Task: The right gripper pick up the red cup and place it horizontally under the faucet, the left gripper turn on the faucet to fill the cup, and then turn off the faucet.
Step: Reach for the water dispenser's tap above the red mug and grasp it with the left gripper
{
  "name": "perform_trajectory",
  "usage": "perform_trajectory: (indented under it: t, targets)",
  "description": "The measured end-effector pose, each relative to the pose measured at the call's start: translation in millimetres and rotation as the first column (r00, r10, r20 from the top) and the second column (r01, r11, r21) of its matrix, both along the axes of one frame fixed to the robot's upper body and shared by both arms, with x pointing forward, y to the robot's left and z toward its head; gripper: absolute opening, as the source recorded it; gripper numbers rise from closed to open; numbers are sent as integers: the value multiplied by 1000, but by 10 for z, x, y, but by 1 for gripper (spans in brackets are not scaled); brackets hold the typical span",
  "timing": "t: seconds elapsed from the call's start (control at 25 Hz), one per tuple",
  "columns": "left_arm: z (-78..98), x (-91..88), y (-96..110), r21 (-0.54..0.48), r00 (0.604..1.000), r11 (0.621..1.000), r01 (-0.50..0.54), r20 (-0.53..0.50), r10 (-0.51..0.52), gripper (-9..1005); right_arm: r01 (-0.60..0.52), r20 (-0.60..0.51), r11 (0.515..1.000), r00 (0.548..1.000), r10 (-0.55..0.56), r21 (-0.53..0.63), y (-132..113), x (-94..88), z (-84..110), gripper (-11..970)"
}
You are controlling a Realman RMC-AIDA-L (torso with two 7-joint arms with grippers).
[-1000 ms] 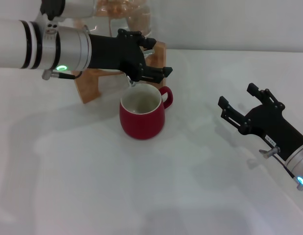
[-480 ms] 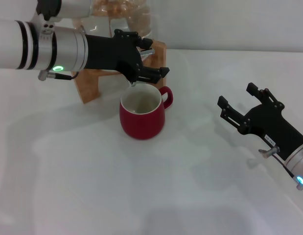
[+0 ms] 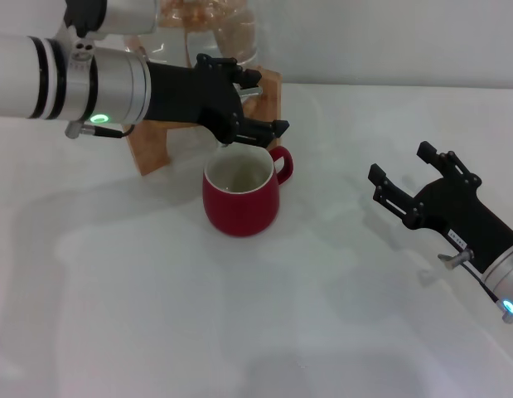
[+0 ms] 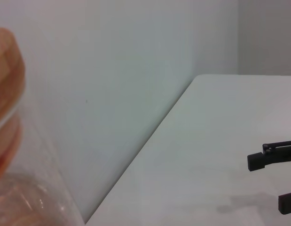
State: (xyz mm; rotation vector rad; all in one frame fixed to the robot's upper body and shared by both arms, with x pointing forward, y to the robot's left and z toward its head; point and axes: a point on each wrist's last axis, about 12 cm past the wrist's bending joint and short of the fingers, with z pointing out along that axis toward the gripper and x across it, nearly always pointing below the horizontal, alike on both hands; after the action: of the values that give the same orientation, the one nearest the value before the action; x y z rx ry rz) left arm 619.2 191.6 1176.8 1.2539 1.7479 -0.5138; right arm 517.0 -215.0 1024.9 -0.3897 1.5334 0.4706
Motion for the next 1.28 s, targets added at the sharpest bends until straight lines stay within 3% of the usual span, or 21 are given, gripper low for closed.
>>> perform_trajectory:
  t: [1.28]
  targets:
    - [68, -39, -3, 27, 1000, 999, 25, -11, -25, 845, 0, 9, 1000, 1000, 0, 4, -1, 10, 14, 869]
